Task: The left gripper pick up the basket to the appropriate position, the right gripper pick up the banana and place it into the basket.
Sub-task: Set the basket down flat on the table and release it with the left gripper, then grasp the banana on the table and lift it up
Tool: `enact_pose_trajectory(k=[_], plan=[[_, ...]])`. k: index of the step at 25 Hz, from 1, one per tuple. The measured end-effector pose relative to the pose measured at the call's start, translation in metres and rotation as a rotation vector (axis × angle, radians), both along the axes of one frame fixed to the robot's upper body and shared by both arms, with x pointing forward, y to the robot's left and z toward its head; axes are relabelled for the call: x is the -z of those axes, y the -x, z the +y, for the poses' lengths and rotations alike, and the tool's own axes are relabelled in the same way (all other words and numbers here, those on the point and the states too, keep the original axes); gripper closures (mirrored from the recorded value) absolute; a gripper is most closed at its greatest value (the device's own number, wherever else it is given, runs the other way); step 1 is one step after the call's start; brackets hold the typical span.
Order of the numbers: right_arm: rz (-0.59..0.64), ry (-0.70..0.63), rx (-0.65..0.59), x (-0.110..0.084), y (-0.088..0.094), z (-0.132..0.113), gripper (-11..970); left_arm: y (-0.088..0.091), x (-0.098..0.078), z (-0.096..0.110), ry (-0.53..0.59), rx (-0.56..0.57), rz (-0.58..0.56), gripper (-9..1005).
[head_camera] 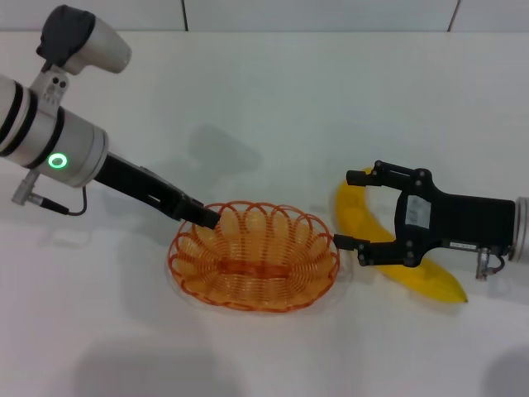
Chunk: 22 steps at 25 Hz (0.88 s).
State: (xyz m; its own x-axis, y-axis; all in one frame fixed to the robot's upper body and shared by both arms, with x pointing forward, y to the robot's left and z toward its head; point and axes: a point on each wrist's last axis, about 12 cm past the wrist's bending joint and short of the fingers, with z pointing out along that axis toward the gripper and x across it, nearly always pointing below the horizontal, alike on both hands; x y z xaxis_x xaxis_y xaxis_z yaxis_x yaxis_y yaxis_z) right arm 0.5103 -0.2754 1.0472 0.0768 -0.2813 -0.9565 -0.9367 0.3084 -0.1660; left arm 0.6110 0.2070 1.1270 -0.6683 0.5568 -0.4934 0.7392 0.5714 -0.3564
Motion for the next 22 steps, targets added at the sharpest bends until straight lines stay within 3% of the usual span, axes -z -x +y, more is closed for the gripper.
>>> enact_pose_trajectory(k=[2,4,5,11,17,22], plan=[[0.001,-0.001,0.002,0.0,0.001,-0.001,83,0.002,-0.004,0.004,0.009,0.001,-0.004,755],[0.001,-0.008,0.013,0.0,0.002,-0.003,83,0.009,-0.008,0.013,0.024,-0.005,-0.014,520],[0.0,-0.011,0.019,0.0,0.002,-0.005,82,0.011,-0.01,0.017,0.03,-0.005,-0.02,482],[0.003,-0.03,0.088,0.003,0.009,-0.016,82,0.065,-0.017,0.074,0.099,0.039,-0.201,273],[0.005,-0.051,0.178,0.005,0.017,-0.031,82,0.126,0.019,0.115,0.16,0.189,-0.43,165],[0.017,-0.062,0.202,0.006,0.021,-0.035,82,0.154,0.048,0.146,0.269,0.068,-0.566,93]])
